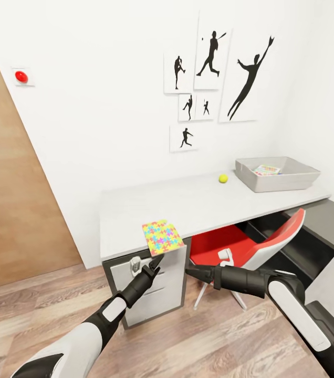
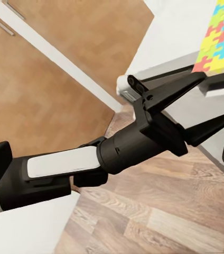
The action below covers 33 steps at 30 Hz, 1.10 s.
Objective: Put all the toys in the child's room - the three board games (two on the bed and one on the table), the two jigsaw puzzles on the table, and the tennis ball on the table - inside the toy box on the table in the child's room.
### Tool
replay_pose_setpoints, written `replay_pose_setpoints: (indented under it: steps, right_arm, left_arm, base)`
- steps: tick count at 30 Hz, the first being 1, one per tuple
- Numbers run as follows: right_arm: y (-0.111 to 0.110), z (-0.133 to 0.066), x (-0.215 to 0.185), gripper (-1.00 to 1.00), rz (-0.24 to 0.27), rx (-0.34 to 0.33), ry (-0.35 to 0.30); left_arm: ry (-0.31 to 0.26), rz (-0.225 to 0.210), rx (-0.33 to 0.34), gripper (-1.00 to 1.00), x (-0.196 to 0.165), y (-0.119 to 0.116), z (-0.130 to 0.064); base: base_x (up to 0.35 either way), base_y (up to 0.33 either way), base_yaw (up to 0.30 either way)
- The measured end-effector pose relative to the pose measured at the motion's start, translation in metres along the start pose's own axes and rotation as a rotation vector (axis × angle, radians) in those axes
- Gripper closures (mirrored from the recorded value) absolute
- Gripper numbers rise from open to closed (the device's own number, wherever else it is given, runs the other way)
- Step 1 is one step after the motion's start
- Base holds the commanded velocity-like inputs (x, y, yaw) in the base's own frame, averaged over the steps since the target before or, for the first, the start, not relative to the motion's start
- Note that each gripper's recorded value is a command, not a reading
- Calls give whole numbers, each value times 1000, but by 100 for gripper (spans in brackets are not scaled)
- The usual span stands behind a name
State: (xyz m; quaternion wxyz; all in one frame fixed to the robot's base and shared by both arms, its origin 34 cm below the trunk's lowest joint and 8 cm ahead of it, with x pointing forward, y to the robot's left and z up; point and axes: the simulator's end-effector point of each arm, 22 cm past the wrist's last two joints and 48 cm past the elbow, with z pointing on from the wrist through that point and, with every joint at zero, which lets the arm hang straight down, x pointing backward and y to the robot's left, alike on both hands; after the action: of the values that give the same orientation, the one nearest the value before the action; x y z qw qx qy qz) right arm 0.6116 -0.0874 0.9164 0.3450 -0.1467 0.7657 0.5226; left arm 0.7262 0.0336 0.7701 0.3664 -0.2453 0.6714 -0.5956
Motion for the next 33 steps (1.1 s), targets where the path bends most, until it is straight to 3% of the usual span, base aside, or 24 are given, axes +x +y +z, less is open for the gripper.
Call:
replay_pose_setpoints:
  steps: [8, 33]
  right_arm:
    - [-11, 4, -7, -100, 10, 91, -7]
    - [-2, 7, -15, -100, 18, 96, -12]
  left_arm:
    - [0, 0, 0, -100, -2, -10, 0]
    - [-2, 0, 0, -100, -6, -21, -1]
  base:
    - [0, 0, 0]
    - [0, 0, 0]
